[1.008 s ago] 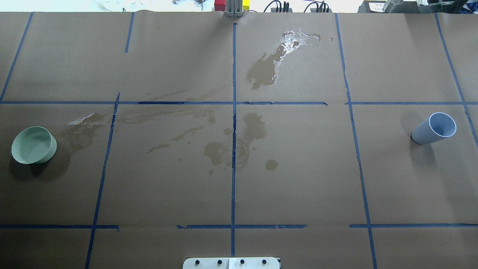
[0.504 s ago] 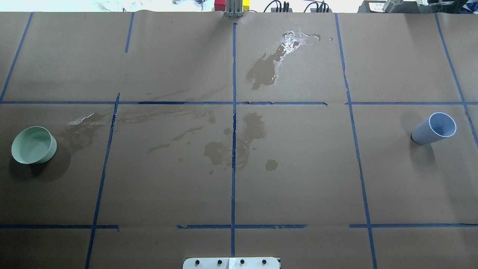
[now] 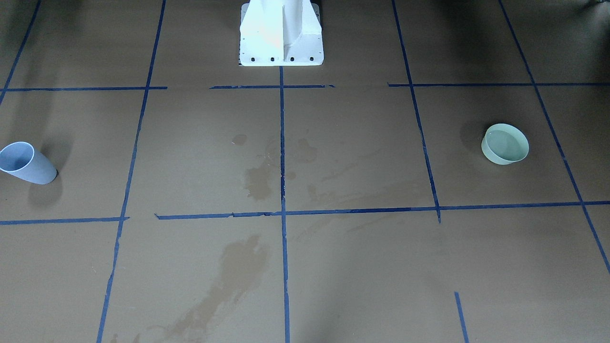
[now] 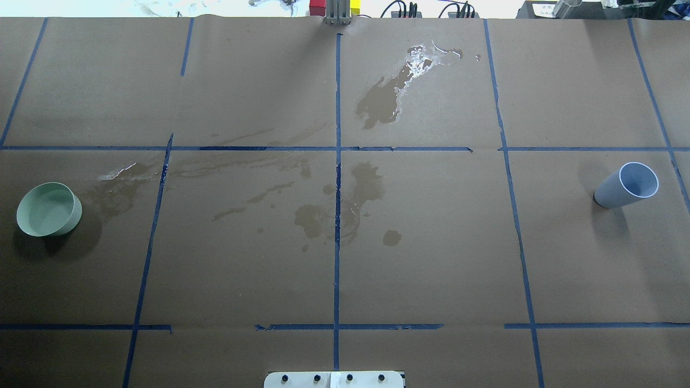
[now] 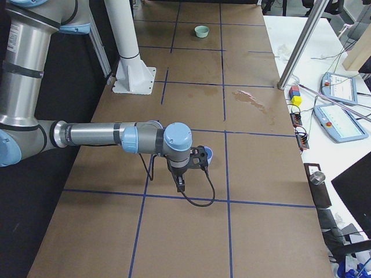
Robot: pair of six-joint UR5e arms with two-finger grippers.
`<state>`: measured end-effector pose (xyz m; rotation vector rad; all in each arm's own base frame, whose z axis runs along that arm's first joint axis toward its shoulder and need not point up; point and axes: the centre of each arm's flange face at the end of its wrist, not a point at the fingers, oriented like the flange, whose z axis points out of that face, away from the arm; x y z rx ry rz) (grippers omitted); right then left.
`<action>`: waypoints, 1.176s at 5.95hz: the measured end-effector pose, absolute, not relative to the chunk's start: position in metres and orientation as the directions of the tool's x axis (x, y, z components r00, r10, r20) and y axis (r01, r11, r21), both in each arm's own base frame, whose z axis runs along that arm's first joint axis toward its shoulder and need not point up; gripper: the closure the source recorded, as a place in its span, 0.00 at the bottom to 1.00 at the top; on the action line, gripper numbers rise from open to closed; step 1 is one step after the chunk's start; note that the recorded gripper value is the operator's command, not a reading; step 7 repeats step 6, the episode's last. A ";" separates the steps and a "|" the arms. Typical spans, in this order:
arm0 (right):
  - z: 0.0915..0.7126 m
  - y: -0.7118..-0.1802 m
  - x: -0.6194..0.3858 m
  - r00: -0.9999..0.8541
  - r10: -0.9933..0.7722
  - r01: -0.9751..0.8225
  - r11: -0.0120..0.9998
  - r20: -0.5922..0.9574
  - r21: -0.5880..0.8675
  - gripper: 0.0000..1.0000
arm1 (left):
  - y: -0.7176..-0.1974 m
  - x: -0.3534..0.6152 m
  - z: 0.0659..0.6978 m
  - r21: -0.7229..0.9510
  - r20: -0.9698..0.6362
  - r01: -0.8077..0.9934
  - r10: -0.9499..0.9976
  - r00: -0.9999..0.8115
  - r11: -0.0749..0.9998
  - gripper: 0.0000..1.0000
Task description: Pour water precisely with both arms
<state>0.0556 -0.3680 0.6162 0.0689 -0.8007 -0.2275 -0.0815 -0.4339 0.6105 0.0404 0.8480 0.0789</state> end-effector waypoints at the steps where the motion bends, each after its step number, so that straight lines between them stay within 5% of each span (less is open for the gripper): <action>1: 0.616 -0.368 0.056 0.674 -0.228 0.176 0.973 0.703 0.147 0.00 | -0.433 -0.082 0.611 0.065 -0.747 -0.054 0.084 0.659 0.996 0.00; 7: 0.611 -0.366 0.056 0.673 -0.235 0.175 0.972 0.702 0.157 0.00 | -0.427 -0.083 0.620 0.045 -0.729 -0.053 0.069 0.681 0.998 0.00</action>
